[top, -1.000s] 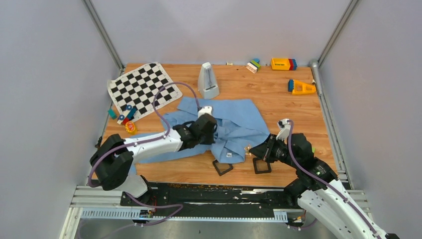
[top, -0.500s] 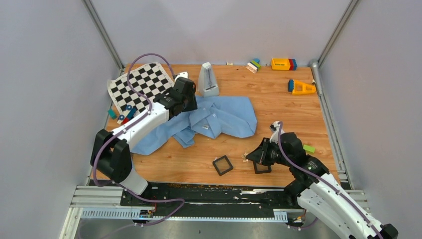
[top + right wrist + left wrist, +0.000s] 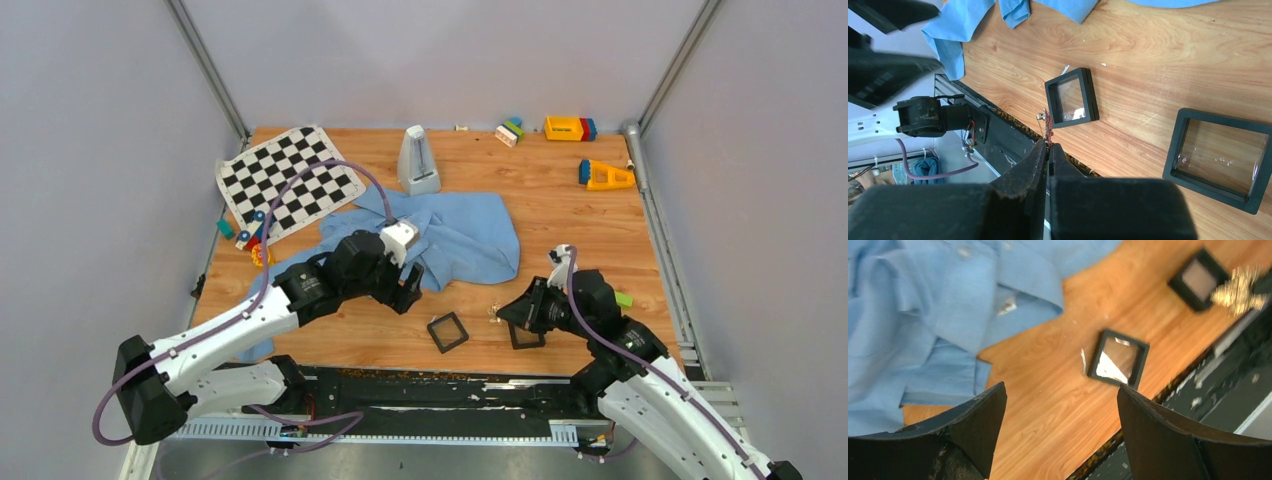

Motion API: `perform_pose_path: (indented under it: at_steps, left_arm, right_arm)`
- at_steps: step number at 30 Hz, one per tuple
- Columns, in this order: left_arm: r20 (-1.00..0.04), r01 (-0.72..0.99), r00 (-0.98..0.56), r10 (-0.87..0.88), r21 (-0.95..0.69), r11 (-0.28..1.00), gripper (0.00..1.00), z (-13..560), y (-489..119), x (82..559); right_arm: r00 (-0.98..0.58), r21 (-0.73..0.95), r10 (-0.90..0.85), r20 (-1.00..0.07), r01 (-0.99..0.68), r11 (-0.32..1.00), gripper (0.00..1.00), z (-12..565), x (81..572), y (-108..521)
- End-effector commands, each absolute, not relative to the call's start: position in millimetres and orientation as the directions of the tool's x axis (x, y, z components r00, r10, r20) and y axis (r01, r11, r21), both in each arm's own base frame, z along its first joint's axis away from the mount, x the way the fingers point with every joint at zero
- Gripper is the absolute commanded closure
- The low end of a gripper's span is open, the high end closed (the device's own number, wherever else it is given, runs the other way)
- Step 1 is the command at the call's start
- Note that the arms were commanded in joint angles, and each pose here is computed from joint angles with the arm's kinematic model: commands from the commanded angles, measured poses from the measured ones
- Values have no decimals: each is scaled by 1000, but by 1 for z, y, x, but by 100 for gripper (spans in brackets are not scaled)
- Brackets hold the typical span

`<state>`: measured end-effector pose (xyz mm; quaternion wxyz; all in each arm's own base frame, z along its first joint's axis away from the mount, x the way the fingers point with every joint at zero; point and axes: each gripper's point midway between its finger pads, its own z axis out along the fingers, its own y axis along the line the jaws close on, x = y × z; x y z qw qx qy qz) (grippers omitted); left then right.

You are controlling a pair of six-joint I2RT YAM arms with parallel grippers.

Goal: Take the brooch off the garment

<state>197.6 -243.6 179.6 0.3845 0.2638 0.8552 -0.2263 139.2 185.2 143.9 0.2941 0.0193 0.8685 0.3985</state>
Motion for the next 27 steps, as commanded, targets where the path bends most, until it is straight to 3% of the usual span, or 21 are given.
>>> perform_pose_path:
  at_steps: [1, 4, 8, 12, 15, 18, 27]
  left_arm:
    - [-825, 880, -307, 474, -55, 472, 12, 169, -276, 163]
    - [-808, 973, -38, 587, 105, 206, 10, 164, -287, 138]
    - [-759, 972, 178, 626, 235, 8, 7, 157, -289, 132]
    - [-715, 968, 244, 655, 224, -116, 11, 147, -292, 125]
    - [-679, 954, 301, 669, 203, -223, 23, 134, -300, 121]
    - [-656, 939, 336, 676, 176, -296, 28, 128, -304, 118]
    - [-576, 882, 458, 678, 200, -426, 30, 102, -306, 124]
  right_arm:
    - [-791, 709, 298, -534, -227, 668, 100, 165, 143, 184]
    - [-781, 710, 304, -545, -237, 663, 100, 175, 142, 182]
    - [-762, 703, 313, -567, -249, 667, 100, 188, 142, 178]
    - [-744, 707, 324, -585, -271, 654, 100, 204, 140, 177]
    - [-727, 702, 331, -602, -283, 654, 100, 214, 138, 173]
    - [-702, 686, 349, -621, -272, 674, 100, 221, 138, 163]
    - [-629, 671, 404, -664, -264, 692, 100, 246, 134, 143]
